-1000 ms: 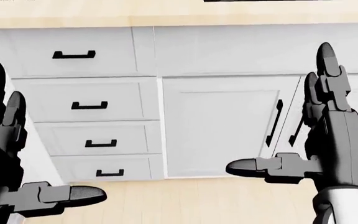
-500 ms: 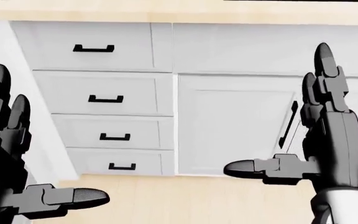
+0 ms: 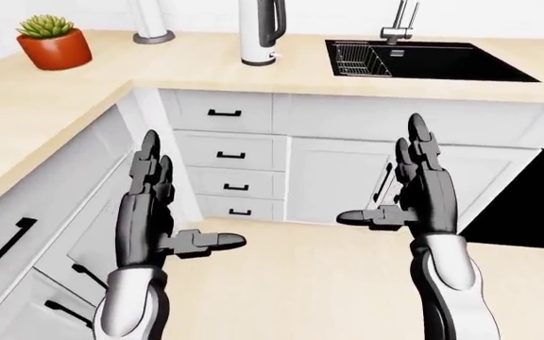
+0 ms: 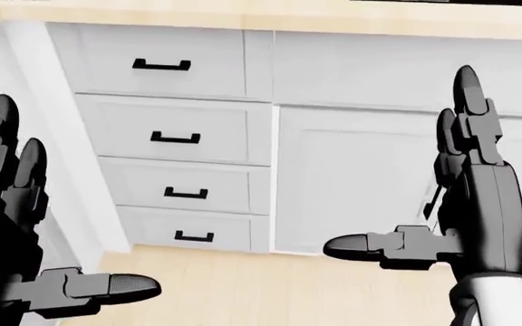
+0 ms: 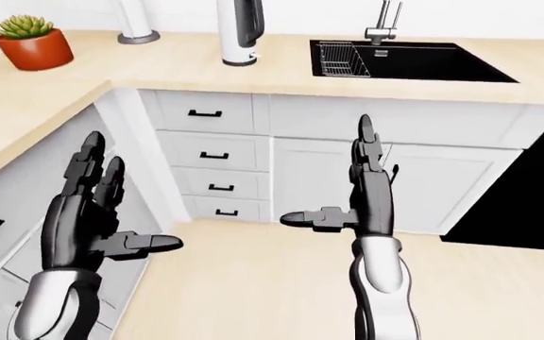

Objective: Press down the lever to turn on the electric kettle.

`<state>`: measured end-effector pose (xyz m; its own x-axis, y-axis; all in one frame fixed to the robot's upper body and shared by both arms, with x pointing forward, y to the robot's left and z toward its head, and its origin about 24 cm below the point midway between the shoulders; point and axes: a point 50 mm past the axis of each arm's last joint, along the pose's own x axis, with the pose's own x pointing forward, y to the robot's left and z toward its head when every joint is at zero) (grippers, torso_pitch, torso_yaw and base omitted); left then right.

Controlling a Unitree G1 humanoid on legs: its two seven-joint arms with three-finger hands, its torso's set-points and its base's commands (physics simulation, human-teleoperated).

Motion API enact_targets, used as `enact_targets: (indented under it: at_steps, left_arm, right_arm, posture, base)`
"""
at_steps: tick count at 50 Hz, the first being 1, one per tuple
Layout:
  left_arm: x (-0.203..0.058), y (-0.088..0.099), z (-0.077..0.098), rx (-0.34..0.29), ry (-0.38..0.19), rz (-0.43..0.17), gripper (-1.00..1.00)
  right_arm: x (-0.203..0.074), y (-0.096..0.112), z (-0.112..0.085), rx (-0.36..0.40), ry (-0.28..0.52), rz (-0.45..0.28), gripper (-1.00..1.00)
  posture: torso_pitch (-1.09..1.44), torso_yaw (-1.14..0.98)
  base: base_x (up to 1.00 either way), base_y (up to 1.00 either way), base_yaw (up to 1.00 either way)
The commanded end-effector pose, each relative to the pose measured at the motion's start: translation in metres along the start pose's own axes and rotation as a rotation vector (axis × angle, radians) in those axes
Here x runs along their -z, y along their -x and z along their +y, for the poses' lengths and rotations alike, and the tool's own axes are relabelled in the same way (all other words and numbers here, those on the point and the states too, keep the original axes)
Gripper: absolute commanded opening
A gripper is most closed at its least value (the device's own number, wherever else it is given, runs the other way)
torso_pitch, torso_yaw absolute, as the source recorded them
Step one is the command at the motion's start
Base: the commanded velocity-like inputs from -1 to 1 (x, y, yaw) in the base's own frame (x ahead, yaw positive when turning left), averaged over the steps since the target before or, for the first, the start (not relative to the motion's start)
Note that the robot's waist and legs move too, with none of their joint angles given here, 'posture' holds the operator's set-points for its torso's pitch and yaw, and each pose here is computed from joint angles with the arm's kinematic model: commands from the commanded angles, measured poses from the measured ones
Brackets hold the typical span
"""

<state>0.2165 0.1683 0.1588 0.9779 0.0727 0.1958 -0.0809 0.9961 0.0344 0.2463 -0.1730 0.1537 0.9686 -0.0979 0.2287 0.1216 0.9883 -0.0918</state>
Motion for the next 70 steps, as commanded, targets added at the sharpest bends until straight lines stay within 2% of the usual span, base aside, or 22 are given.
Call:
enact_targets:
  at_steps: [1, 11, 13, 31, 70]
  left_arm:
    - [-0.0171, 0.0013, 0.0025, -0.016, -0.011, -0.101, 1.0]
    - [-0.0178, 0.0022, 0.0025, -0.018, -0.01, -0.103, 1.0]
    - [-0.0182, 0.0023, 0.0024, -0.017, -0.01, -0.103, 1.0]
    - [-0.0173, 0.0014, 0.0023, -0.015, -0.011, -0.102, 1.0]
    - [-0.0162, 0.0025, 0.0012, -0.011, -0.011, -0.1, 1.0]
  right_arm:
    - [-0.0197, -0.0006, 0.0036, -0.018, -0.011, -0.108, 1.0]
    - [-0.0205, -0.0004, 0.005, -0.026, -0.016, -0.115, 1.0]
    - [-0.0249, 0.0006, 0.0073, -0.054, -0.049, -0.136, 1.0]
    - [-0.0231, 0.0, 0.0046, -0.028, -0.017, -0.132, 1.0]
    - [-0.0216, -0.0005, 0.005, -0.03, -0.003, -0.126, 1.0]
  posture:
    - [0.0, 0.0]
    - [0.0, 0.0]
    - [0.0, 0.0]
    - [0.0, 0.0]
    - [0.0, 0.0]
  base:
    - [0.0, 0.0, 0.12]
    - [0.0, 0.0, 0.08]
    - [0.0, 0.0, 0.0]
    - [0.15, 0.0, 0.0]
    - [0.34, 0.0, 0.0]
